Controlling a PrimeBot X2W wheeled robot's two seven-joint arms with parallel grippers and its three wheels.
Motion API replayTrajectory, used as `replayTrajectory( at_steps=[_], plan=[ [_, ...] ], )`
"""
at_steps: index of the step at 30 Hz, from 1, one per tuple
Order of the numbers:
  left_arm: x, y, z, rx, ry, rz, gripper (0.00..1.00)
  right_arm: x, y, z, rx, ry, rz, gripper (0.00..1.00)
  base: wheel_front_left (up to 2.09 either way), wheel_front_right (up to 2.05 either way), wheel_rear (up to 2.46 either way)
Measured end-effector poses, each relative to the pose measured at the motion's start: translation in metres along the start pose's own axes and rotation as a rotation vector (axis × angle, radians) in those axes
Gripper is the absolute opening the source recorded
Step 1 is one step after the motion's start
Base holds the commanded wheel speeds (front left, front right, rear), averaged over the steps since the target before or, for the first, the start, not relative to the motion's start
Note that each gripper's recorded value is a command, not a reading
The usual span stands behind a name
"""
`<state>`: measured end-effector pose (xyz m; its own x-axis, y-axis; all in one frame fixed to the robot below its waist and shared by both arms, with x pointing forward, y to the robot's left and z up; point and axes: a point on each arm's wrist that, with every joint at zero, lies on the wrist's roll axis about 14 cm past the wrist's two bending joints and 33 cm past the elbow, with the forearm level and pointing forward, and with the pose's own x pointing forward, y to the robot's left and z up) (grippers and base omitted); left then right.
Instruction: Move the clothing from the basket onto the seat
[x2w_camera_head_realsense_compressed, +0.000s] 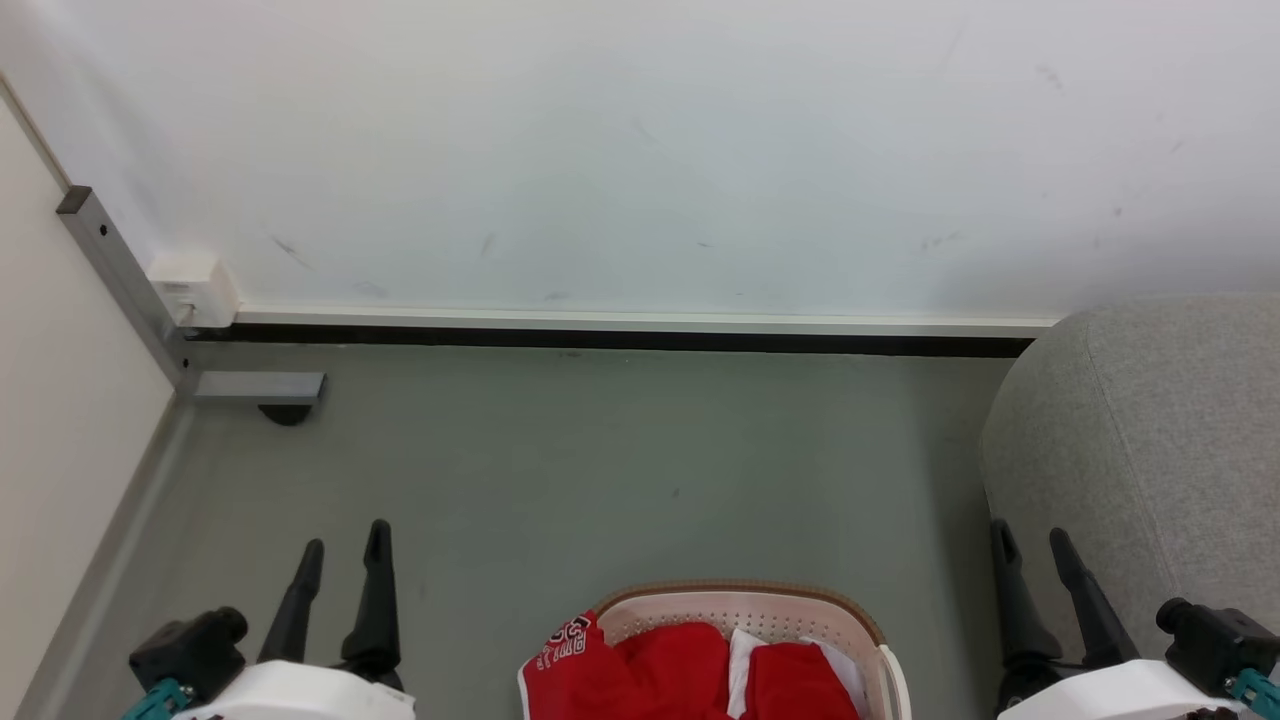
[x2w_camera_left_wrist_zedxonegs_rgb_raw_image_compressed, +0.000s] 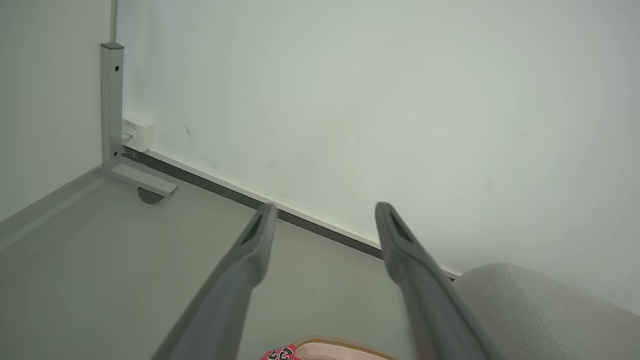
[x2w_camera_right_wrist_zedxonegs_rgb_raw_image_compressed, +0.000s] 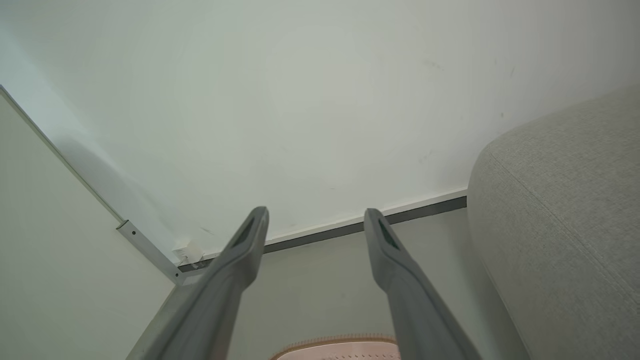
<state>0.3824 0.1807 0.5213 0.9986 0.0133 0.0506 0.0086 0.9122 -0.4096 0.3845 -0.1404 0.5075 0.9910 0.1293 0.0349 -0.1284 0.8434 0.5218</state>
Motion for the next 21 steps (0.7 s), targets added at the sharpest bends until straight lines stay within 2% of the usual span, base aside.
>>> replayTrajectory(
  at_steps=[21],
  plan=[
    [-0.001, -0.011, 0.009, 0.192, -0.057, -0.05, 1.0, 0.004, 0.019, 0.003, -0.17, -0.029, 0.074, 1.0, 0.0, 0.0, 0.0]
  ],
)
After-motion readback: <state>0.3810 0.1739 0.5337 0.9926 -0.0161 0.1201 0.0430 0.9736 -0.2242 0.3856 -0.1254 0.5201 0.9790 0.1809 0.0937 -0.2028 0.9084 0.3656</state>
